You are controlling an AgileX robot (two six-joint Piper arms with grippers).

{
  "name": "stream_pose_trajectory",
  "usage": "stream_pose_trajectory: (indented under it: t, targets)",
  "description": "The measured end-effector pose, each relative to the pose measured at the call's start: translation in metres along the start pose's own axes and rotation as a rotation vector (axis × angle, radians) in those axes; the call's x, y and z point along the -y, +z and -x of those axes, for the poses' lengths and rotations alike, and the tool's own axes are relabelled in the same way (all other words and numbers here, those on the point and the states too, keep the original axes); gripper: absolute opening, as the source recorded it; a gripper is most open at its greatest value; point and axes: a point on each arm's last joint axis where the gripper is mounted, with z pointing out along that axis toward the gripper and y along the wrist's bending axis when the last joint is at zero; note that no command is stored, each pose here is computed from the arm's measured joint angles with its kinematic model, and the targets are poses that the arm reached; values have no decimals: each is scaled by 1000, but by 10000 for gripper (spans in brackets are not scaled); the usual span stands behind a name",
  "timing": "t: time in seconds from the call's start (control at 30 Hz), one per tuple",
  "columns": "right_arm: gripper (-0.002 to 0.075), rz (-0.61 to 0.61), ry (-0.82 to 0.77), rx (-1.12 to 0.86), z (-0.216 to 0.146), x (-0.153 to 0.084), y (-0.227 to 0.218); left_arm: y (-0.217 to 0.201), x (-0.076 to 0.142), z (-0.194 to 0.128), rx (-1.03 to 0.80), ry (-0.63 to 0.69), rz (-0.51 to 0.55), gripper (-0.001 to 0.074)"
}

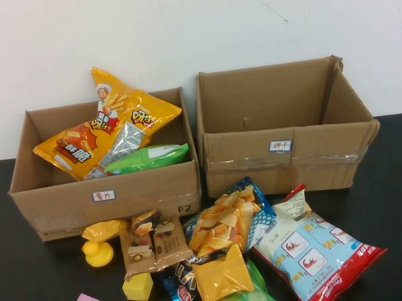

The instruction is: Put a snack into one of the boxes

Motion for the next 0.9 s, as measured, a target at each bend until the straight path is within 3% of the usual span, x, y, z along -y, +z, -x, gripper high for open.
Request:
stream_pose_trajectory:
  t: [0.43,0.63,0.77,0.9]
  targets:
    - [-1,-5,-10,2,0,0,0,0,0,0,0,0,0,-3]
    - [-1,11,59,28,3,-1,0,0,0,0,0,0,0,-3]
    - [-1,2,179,138,44,5,-21,0,0,0,0,0,0,-3]
    - [-1,-74,97,324,98,17,-59,0,0,0,0,0,0,-3]
